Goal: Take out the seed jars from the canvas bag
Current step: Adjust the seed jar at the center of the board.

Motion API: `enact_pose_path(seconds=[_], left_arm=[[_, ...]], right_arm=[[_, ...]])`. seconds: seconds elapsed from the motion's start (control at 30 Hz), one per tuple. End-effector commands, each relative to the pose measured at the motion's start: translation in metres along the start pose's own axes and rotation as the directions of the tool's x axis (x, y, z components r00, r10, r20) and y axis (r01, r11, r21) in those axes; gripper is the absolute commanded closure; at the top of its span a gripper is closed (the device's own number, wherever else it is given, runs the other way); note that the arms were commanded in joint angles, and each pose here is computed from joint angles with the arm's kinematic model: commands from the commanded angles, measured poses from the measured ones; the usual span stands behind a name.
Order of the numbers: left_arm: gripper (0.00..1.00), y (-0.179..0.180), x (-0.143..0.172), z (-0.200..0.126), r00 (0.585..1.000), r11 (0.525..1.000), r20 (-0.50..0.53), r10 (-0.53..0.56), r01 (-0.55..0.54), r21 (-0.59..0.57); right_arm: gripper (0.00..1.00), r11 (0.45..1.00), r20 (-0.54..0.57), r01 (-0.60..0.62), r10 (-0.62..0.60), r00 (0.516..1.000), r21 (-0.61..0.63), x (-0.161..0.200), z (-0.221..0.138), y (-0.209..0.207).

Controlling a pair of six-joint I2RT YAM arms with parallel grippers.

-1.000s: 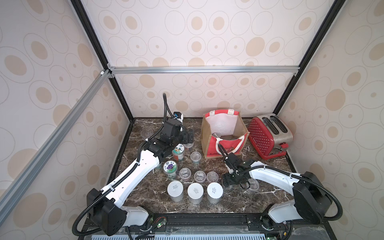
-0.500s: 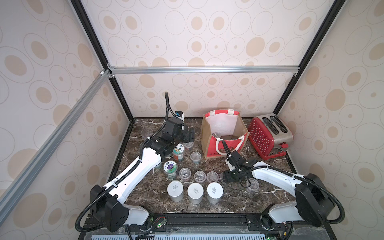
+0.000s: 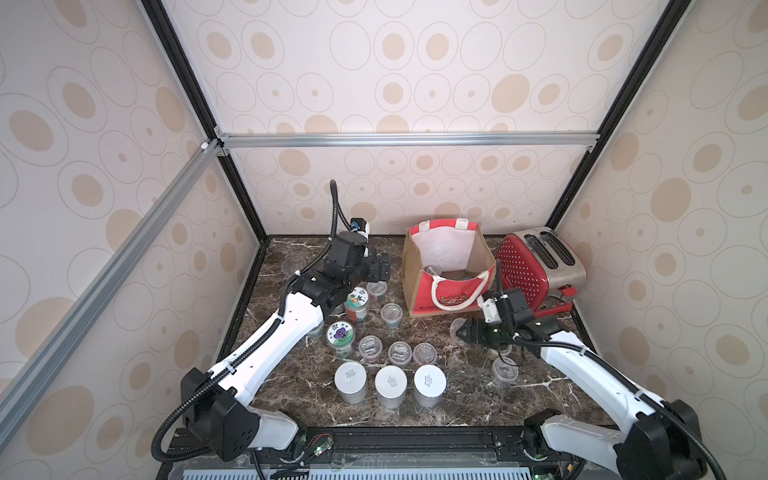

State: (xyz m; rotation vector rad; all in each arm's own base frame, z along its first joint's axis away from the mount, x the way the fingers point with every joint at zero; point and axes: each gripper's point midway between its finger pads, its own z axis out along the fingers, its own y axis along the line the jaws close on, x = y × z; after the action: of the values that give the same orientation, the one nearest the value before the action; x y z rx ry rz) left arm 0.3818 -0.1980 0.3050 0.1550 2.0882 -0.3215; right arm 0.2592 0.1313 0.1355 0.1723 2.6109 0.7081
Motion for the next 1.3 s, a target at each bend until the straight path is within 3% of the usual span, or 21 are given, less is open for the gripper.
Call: enact_pose_path(seconds=[0.0,0.23,0.53,1.0,1.27], left_arm=[[0.02,-0.005,-0.016,-0.012,0.999,1.0,0.035,0.017,-0.018,0.015],[0.02,-0.005,-0.018,-0.019,0.998,1.0,0.052,0.02,-0.021,0.023],[0.02,-0.018,-0.008,-0.014,0.998,0.994,0.062,-0.019,0.012,0.111],[0.02,-0.04,0.008,-0.005,0.998,0.979,0.052,-0.036,0.025,0.204],[0.02,-0.042,0.008,-0.004,0.998,0.978,0.052,-0.038,0.026,0.208]], right_arm=[[0.35,0.991,0.053,-0.118,0.121,0.991,-0.066,-0.011,-0.024,-0.007],[0.35,0.942,0.198,-0.322,0.334,0.922,-0.09,-0.045,-0.058,-0.056],[0.35,0.831,0.286,-0.537,0.556,0.781,-0.148,-0.068,-0.044,-0.123],[0.34,0.714,0.244,-0.67,0.7,0.672,-0.204,-0.087,0.016,-0.171],[0.33,0.665,0.2,-0.716,0.747,0.634,-0.213,-0.072,0.038,-0.182]])
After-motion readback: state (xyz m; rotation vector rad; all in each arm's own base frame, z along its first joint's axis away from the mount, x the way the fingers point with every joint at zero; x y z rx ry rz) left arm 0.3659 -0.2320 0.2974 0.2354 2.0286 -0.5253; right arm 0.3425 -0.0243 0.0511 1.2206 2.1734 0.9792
